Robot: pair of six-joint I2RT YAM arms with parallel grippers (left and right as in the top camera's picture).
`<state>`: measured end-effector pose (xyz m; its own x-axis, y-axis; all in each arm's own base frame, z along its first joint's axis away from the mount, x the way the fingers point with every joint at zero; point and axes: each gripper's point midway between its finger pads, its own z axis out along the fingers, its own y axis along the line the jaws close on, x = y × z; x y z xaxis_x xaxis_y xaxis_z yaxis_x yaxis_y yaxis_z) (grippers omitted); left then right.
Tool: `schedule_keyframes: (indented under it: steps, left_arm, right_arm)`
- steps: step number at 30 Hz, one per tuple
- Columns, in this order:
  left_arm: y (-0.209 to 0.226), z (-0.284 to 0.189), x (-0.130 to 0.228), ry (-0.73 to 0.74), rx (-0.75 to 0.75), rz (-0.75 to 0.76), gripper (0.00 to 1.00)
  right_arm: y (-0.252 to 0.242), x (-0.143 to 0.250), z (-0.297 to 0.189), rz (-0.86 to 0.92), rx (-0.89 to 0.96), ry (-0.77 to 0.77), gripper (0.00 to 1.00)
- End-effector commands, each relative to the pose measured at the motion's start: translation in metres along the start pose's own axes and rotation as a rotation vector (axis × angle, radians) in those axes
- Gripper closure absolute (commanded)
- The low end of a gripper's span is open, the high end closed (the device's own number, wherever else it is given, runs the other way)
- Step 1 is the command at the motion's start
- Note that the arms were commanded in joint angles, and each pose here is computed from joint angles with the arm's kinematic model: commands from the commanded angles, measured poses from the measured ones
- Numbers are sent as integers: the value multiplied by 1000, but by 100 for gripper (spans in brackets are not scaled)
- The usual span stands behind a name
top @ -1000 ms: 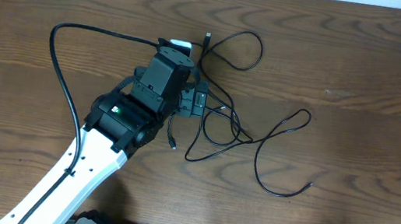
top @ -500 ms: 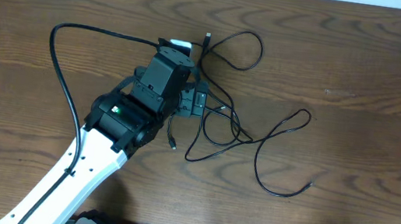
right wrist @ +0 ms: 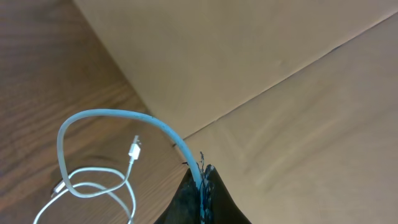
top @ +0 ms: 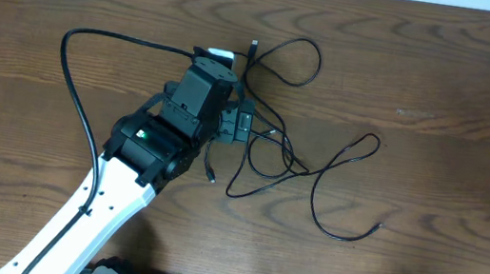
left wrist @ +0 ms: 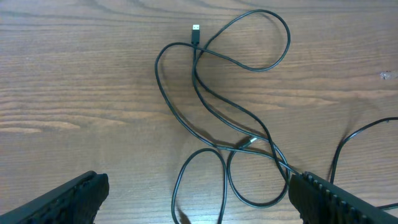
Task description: Untangle cables
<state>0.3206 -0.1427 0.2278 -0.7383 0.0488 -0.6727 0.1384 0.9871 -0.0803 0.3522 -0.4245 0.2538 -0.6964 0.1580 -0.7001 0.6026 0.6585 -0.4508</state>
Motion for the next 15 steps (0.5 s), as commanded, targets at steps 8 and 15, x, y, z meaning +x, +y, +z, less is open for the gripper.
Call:
schedule_keyframes:
  steps: [8, 15]
  left_arm:
    - [0, -1, -4, -9, -6, 6, 3]
    - [0, -1, -4, -9, -6, 5, 3]
  right_arm:
    - [30, 26, 23, 84, -111, 82, 99]
    - [56, 51, 40, 97, -200, 161, 95]
